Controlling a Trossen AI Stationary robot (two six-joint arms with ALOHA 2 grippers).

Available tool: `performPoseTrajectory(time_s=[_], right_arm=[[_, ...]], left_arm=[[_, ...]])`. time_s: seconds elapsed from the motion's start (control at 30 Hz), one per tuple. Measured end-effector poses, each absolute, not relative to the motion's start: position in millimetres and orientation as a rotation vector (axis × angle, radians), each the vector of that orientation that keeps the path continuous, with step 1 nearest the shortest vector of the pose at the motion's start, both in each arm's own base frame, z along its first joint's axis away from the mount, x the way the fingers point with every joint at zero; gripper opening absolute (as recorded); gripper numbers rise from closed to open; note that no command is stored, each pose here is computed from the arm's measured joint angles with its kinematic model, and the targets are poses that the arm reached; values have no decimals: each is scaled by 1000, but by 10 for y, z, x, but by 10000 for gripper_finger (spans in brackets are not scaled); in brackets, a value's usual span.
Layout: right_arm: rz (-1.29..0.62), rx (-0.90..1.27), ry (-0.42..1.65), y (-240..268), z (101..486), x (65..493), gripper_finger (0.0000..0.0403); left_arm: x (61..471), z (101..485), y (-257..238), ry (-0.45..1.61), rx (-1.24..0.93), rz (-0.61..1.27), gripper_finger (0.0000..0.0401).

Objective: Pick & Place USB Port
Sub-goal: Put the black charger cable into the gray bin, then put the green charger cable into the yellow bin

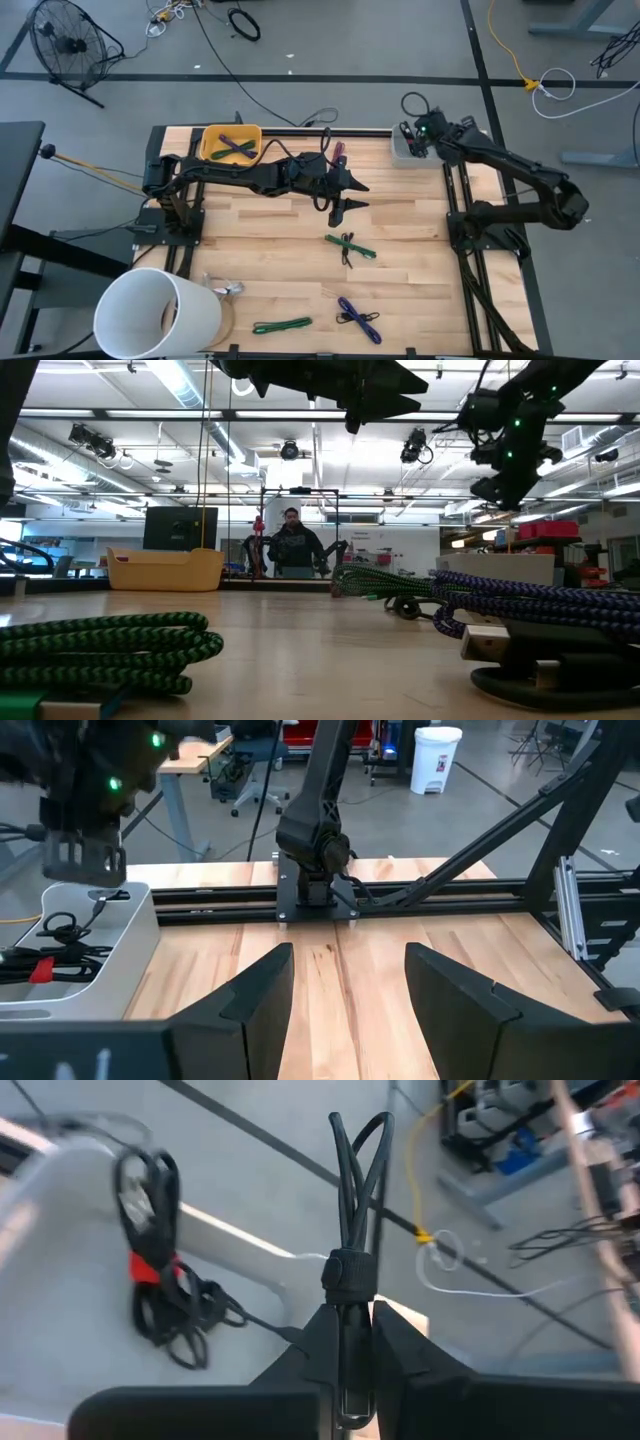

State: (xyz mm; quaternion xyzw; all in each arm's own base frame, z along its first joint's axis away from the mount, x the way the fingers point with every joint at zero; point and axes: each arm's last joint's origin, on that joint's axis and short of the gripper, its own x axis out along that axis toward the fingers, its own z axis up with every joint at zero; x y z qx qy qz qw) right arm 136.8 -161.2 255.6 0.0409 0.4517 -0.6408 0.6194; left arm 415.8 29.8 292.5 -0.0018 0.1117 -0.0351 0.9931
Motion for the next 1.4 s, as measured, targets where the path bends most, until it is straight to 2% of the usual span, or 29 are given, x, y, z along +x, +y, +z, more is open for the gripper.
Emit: performPoseTrajectory(time_s=[0.23,0.87,0.93,1.17,1.27,1.4], right_arm=[[-1485,31,1134,-1622,2290,1390,23],[-1435,-31,1150,-1526,1755,1333,24],[-1425,-21,1152,-1518,1734,1328,48],[-1434,-13,1129,-1518,1720,1328,175],[-1448,-8,1105,-1527,1728,1336,202],[-1453,13,1073,-1534,1733,1348,212]], left_arm=[[4155,2915,298,234,-5,-70,197],[4154,2905,297,243,-8,-70,197],[4154,2905,299,243,-8,-70,197],[4153,2907,297,242,-8,-70,197],[4153,2906,297,243,-8,-70,197],[4152,2898,298,250,-9,-70,197]])
